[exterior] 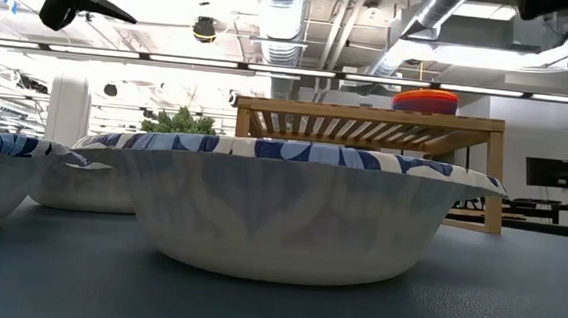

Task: Place and stack bowls onto a shelf
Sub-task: Stack the green bowl on top of the orange bowl on the shelf

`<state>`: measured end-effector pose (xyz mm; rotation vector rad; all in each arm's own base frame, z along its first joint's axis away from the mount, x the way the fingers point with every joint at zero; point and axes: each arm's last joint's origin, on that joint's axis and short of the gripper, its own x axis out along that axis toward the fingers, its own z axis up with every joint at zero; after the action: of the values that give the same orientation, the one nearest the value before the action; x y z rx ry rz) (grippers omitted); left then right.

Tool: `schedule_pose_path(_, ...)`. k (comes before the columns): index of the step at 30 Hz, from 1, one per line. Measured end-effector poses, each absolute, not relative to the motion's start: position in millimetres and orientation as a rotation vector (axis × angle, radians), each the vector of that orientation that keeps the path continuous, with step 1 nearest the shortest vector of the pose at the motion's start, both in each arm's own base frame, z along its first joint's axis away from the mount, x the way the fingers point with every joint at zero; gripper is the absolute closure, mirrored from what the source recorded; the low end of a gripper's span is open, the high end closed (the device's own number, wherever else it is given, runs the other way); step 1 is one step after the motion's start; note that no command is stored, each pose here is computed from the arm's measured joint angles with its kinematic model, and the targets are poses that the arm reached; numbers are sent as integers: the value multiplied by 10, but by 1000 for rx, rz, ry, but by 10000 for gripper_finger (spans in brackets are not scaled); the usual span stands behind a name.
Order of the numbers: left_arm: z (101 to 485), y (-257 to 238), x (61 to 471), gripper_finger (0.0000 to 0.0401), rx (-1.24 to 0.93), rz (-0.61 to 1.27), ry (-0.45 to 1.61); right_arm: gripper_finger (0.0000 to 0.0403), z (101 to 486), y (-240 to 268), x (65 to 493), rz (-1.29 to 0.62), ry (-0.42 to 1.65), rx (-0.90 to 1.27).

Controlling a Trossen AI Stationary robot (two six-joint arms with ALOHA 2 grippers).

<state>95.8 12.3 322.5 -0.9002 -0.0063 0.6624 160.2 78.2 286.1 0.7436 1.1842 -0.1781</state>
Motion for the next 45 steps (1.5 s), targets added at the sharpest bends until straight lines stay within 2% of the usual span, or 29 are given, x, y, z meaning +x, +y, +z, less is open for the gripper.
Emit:
schedule_pose_path(9,3225,123,958,205,-901,665,-8,207,2287,1339,1840,-36,1249,619)
schedule_pose_path(22,3183,124,942,205,-915,689,25,207,1775,1893,2002,92,1345,557)
schedule_pose_path(33,3177,124,940,205,-916,691,29,210,1447,2087,1983,-7,1425,582)
schedule_pose_path(37,3178,124,941,205,-917,691,28,243,1394,2096,1992,-24,1453,582)
schedule_pose_path(39,3178,124,941,205,-917,691,28,279,1401,2083,1984,-40,1454,582)
schedule_pose_path(43,3176,124,940,205,-915,693,31,376,1457,2000,1971,-76,1462,575)
schedule_pose_path(45,3165,124,935,205,-910,699,41,381,1506,1939,1958,-96,1467,567)
